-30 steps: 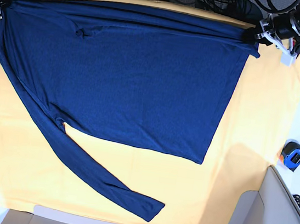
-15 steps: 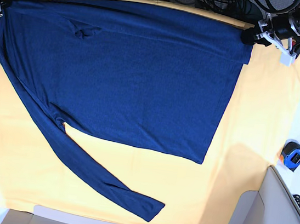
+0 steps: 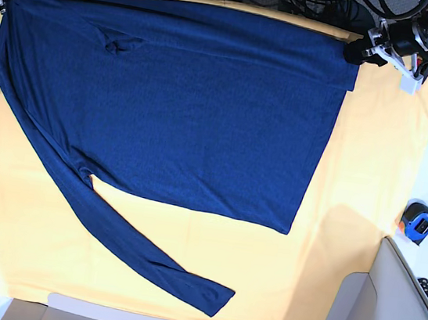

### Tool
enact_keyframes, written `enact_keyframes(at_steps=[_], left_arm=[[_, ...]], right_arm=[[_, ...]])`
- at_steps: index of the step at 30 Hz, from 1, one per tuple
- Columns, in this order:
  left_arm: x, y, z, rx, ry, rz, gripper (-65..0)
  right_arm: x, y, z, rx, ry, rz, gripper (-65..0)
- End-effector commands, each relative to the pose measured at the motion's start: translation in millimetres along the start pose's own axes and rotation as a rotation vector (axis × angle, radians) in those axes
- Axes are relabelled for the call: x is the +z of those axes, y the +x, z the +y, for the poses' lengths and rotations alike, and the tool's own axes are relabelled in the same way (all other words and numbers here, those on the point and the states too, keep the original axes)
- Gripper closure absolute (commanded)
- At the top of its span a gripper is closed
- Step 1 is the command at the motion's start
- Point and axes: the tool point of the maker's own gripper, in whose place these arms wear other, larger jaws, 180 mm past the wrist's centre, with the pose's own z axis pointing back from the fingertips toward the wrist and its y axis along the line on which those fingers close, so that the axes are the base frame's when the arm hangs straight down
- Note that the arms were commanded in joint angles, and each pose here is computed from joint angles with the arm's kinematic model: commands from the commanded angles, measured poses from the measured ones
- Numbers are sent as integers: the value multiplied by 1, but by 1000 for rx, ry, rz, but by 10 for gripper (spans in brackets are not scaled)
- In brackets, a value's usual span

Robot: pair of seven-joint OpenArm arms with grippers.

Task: Fold the T-shirt properly
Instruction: 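Hold the shoulder edge taut with both grippers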

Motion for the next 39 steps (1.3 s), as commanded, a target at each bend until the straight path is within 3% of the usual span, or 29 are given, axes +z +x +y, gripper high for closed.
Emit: enact_keyframes(at_steps=[1, 16, 23, 39], left_arm=[[6, 2, -1, -12, -4, 0, -109], [6, 3, -2, -13, -5, 1, -110], [5, 3, -3, -12, -10, -1, -110], [5, 4, -5, -17, -15, 0, -110]], right_arm=[[3, -8, -22, 2, -82, 38, -164], [3, -6, -21, 2, -77, 35, -167], [21, 10, 8, 74, -21, -39, -289], [53, 26, 56, 183, 78, -157, -291]])
